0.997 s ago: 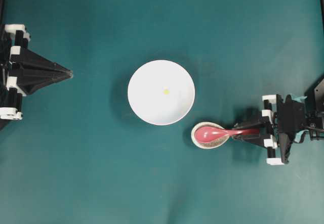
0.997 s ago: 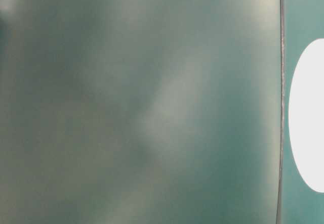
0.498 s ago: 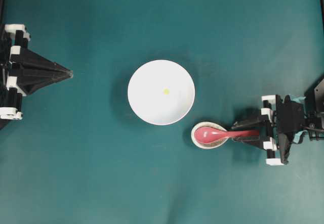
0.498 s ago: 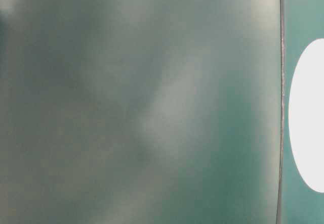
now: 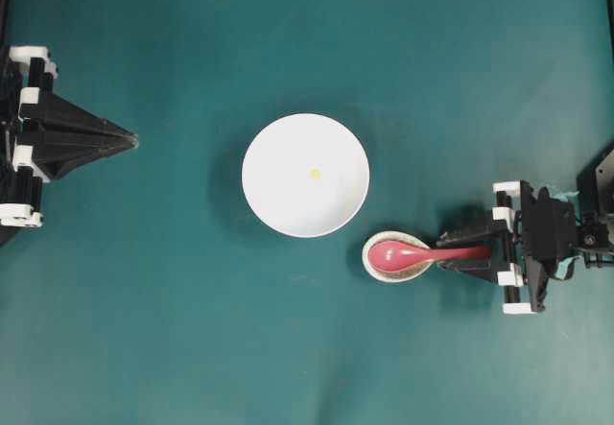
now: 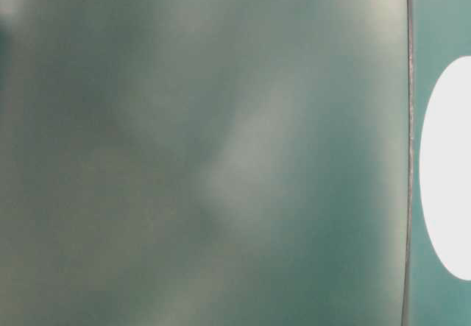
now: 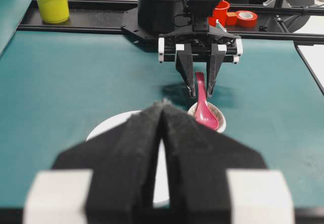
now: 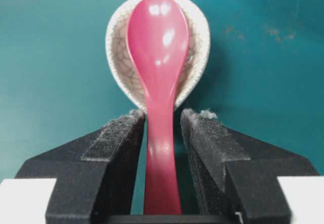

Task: Scoop the yellow hexagonal prism block from the bowl with a spoon using the right arm.
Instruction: 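Close the right gripper on the red spoon's handle, then lift the red spoon and swing it over the white bowl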

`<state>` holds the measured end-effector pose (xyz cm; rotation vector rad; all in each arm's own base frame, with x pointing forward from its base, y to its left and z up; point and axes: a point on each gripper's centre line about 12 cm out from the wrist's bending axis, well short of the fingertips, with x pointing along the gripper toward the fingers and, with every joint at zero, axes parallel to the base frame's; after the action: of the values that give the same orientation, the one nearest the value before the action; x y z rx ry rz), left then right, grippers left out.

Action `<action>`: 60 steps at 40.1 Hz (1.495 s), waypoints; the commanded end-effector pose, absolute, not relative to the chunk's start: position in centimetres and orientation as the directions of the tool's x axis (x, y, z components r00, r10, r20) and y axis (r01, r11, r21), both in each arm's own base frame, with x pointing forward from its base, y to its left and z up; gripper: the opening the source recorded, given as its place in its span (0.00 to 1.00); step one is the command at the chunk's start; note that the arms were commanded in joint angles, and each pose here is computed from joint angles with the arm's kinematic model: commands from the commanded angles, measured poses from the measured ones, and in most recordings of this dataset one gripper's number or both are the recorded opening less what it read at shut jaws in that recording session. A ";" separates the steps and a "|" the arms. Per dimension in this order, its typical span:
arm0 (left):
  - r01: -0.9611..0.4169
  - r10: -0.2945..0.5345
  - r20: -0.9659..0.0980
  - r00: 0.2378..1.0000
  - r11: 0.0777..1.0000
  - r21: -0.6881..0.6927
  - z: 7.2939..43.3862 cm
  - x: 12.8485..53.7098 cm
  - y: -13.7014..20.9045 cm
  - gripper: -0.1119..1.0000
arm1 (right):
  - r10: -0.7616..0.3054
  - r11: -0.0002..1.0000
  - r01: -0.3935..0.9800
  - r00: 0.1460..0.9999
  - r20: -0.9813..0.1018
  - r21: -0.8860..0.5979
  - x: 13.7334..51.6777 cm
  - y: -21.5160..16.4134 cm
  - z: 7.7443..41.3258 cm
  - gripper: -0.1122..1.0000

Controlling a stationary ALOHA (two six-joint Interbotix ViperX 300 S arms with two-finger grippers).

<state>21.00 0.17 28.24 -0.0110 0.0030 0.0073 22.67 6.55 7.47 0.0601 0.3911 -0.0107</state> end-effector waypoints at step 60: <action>-0.013 0.013 -0.031 0.999 1.000 0.006 28.5 21.2 0.3 0.10 | 0.031 0.969 0.036 0.963 -0.267 0.244 23.7 5.8 14.8 0.31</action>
<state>20.95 0.20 27.98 -0.0004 0.0276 0.0090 23.14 6.08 13.32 0.2193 0.2975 0.0030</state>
